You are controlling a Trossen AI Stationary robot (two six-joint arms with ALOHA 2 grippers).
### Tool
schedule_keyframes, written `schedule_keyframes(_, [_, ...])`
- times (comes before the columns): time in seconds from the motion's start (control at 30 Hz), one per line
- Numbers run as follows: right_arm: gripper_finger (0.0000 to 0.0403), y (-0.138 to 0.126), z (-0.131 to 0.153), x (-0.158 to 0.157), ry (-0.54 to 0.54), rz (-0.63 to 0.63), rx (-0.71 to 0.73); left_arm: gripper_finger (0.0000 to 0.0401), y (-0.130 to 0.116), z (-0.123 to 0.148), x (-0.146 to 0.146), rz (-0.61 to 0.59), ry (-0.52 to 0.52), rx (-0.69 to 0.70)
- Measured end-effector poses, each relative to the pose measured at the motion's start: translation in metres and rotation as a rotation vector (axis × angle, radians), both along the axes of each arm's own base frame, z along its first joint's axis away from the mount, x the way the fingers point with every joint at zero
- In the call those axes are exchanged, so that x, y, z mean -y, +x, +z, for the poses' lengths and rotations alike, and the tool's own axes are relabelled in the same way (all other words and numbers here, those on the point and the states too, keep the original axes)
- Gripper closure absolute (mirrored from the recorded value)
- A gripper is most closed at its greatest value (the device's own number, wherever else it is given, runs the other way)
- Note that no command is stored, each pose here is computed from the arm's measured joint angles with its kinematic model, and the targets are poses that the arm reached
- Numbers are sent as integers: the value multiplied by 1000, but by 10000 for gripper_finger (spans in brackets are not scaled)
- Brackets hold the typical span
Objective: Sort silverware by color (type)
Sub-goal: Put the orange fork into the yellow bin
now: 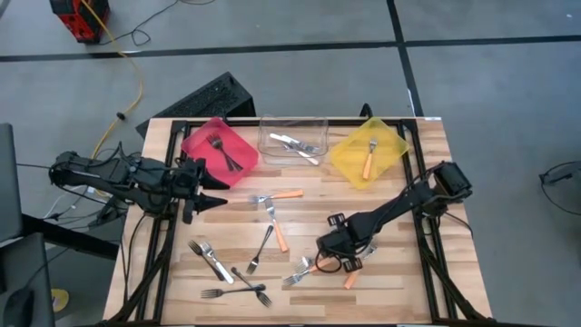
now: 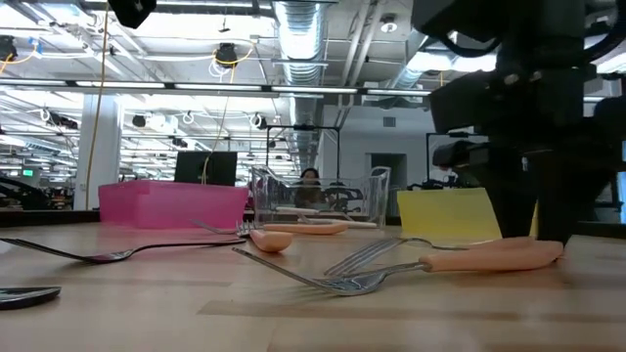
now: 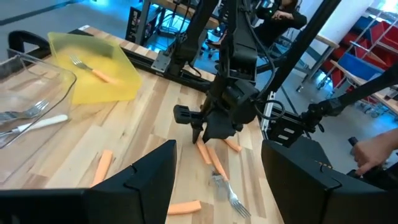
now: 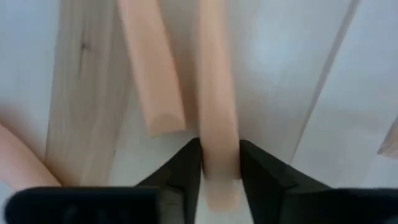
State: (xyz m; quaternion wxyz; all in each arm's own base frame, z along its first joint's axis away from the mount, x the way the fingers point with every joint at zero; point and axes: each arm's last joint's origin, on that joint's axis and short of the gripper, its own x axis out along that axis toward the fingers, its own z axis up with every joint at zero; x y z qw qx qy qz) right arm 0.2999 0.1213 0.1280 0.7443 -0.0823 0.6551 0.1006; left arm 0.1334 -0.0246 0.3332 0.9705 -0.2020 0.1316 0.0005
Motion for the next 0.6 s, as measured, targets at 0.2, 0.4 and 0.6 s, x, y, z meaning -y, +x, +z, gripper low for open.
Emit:
schedule_keyframes(0.2, [299,2,0,5,14,-47,-6,181,0,0,0,12,2,1])
schedule_keyframes(0.4, [299,1,10,5,32,-75,27,181,0,-1,0,12,5,-13])
schedule_keyframes(0.6, [299,-4,46,21,78,-204,110,181,-1,-2,0,4,38,-15])
